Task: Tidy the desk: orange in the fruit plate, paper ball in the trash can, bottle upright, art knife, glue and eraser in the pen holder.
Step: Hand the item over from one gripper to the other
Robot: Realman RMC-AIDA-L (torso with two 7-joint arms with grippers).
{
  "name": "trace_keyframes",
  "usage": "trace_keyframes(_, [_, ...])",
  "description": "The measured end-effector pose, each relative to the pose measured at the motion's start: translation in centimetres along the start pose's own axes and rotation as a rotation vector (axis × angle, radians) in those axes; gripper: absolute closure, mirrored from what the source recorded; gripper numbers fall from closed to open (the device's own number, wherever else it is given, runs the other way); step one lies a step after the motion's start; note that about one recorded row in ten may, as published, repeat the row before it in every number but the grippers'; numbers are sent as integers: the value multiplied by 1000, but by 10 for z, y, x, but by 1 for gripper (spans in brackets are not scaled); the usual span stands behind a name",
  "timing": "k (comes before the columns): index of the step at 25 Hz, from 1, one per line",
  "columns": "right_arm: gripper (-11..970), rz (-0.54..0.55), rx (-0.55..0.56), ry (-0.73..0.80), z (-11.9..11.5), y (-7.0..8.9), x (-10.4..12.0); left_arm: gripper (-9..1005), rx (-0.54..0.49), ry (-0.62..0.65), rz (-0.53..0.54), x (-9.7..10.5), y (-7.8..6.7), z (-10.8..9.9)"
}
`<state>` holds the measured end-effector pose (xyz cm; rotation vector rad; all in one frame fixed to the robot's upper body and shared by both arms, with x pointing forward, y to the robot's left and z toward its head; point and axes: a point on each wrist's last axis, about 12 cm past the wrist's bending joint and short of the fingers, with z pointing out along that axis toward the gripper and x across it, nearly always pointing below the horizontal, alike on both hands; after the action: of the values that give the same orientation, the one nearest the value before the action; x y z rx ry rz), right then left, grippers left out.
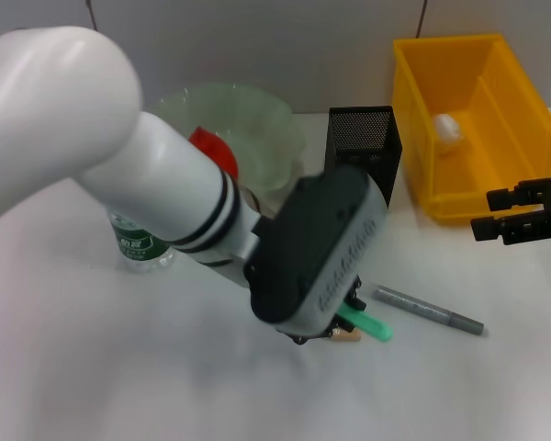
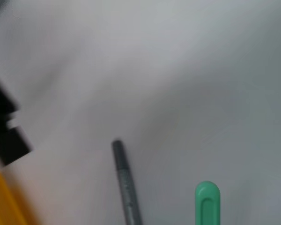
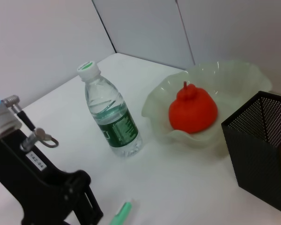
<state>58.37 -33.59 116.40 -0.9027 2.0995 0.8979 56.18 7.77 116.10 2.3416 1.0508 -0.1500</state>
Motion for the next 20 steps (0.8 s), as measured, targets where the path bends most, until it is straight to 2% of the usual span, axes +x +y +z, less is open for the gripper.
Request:
trace_keyframes(5, [184,0,4,-2,-1,0,0,805,-77,-71,-174,6,-7,-14])
trace_keyframes(10, [184,9,2,-4,-4,1,3,803,-170,-194,-378,14,-16,-32])
trace_keyframes(20, [184,39,-7,-4,-6,3,14,797,-283,-470,-652,29,-38,-51])
